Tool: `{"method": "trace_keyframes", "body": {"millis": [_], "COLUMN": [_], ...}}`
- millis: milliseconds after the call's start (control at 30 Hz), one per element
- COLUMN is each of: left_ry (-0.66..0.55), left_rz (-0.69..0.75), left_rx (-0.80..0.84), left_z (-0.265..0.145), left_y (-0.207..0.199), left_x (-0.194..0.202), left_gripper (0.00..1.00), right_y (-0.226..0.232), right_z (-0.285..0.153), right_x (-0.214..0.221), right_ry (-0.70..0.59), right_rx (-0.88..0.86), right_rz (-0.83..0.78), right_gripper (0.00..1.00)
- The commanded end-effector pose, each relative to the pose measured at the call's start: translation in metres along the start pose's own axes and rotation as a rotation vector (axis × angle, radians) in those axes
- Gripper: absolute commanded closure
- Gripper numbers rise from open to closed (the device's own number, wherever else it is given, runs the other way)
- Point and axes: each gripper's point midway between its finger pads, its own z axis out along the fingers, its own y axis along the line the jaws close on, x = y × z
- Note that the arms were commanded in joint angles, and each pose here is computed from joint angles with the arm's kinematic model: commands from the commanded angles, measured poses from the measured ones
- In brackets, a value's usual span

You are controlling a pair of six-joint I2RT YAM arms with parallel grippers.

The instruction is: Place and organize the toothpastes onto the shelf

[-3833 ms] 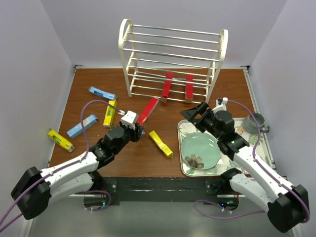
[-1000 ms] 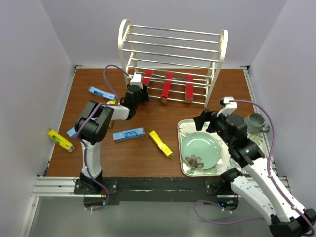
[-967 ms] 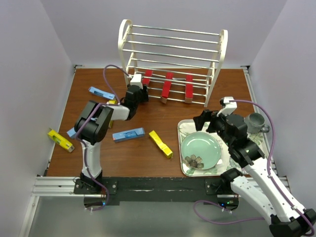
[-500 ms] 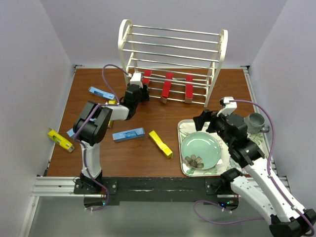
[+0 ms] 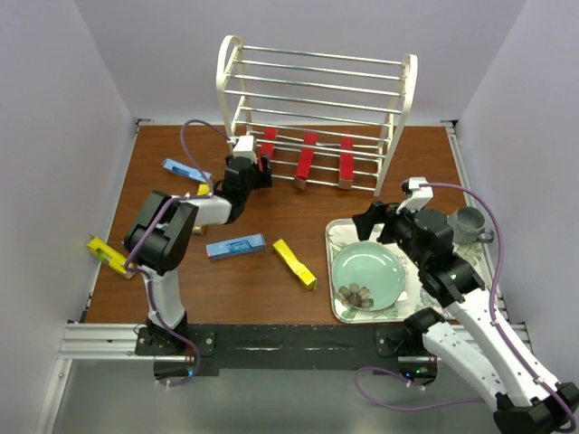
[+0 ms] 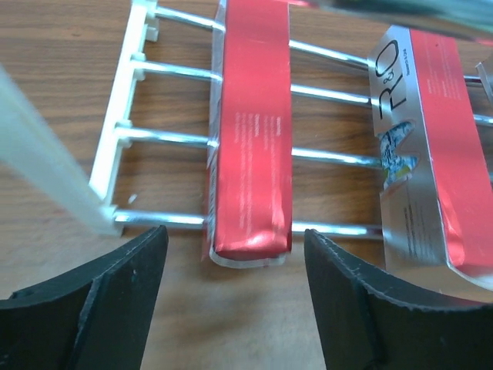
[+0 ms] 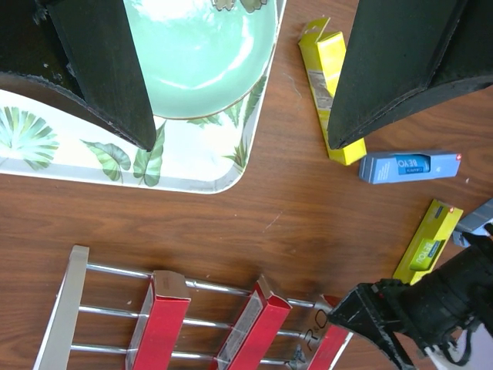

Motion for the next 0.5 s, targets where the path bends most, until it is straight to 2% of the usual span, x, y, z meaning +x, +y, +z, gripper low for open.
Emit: {"method": "trace_keyframes", "body": {"millis": [0,167,467], "left_ry": [-0.074,-0.022,0.018], "left_rz": [-0.009,0.025,0.118], "left_rx": [-0.002,-0.014,-0.065], "left_z": [-0.031,-0.068,-0.15], "left_y": [-0.001,0.009,0.038], "left_x": [-0.043,-0.037,-0.037], "left_gripper": [0.18,0.08,0.04], "right_y": [0.007,0.012,0.035], "right_z": [0.002,0.007,0.018], "right_x": [-0.003,0.005,0.049], "right_ry": [-0.001,0.069,0.248], "right_rx": [-0.035,-0.064,-0.188], "right_rz": [-0.01,-0.049,-0.053], "right_gripper": [0.02,0.01,0.02]}}
